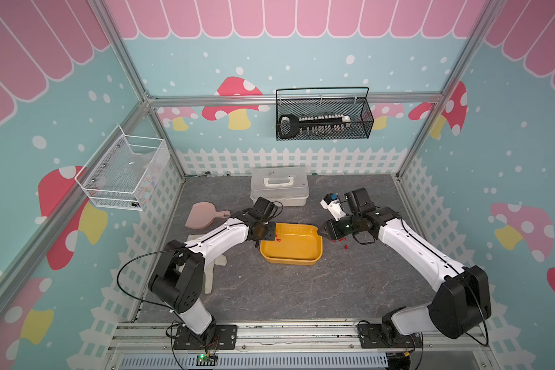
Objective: Take the screw protection sleeves out of the storage box
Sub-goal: Adjust the storage box at the center of the board, then pick up the screw protection sleeve from the storage box.
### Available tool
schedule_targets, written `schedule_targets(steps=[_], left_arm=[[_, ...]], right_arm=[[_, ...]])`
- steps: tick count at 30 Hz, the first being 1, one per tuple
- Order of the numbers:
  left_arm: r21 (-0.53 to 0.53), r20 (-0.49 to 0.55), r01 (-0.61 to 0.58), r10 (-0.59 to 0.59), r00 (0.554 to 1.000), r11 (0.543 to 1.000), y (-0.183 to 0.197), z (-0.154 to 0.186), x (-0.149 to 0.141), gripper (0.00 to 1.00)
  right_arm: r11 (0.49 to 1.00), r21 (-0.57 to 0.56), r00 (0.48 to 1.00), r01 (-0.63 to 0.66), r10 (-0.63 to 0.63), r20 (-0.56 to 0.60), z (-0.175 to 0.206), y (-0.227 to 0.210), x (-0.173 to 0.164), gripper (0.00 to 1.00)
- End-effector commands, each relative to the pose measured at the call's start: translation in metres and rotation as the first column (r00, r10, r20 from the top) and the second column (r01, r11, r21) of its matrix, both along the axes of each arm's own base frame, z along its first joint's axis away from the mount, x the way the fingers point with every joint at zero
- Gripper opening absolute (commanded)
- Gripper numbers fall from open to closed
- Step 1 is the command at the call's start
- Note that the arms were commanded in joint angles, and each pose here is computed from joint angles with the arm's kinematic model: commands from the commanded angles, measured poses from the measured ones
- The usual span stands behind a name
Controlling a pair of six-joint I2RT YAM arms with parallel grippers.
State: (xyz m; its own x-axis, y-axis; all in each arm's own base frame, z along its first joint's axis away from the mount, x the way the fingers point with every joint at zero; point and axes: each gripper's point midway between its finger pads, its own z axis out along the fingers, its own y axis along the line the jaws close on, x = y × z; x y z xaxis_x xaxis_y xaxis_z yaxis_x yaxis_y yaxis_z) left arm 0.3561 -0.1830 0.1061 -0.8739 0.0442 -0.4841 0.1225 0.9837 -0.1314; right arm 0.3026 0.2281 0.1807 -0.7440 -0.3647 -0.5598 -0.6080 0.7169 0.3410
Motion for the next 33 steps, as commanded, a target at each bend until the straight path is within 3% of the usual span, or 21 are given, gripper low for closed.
schedule_targets(steps=[1, 4, 8, 14, 19, 33], left_arm=[[-0.028, 0.132, -0.054, 0.057, 0.99, 0.998, 0.009, 0.04, 0.005, 0.57], [-0.07, 0.212, -0.081, 0.094, 0.973, 0.994, 0.024, 0.074, 0.0, 0.56], [-0.138, 0.225, -0.129, 0.158, 0.961, 0.982, 0.05, 0.084, -0.017, 0.54], [-0.239, 0.3, -0.188, 0.256, 0.919, 0.953, 0.079, 0.074, -0.062, 0.53], [-0.271, 0.292, -0.186, 0.264, 0.919, 0.945, 0.087, 0.053, -0.088, 0.52], [-0.288, 0.342, -0.214, 0.309, 0.888, 0.934, 0.106, 0.031, -0.103, 0.53]], right_arm=[[0.996, -0.058, 0.998, -0.063, 0.064, 0.013, -0.008, 0.027, -0.002, 0.44], [0.993, -0.062, 0.995, -0.096, 0.097, 0.012, -0.016, 0.051, 0.001, 0.44], [0.982, -0.086, 0.985, -0.168, 0.17, 0.01, -0.027, 0.08, 0.007, 0.43], [0.944, -0.202, 0.963, -0.259, 0.27, 0.024, -0.051, 0.108, 0.021, 0.43], [0.916, -0.274, 0.95, -0.295, 0.312, 0.021, -0.073, 0.119, 0.033, 0.43], [0.854, -0.424, 0.94, -0.301, 0.342, 0.021, -0.108, 0.119, 0.053, 0.43]])
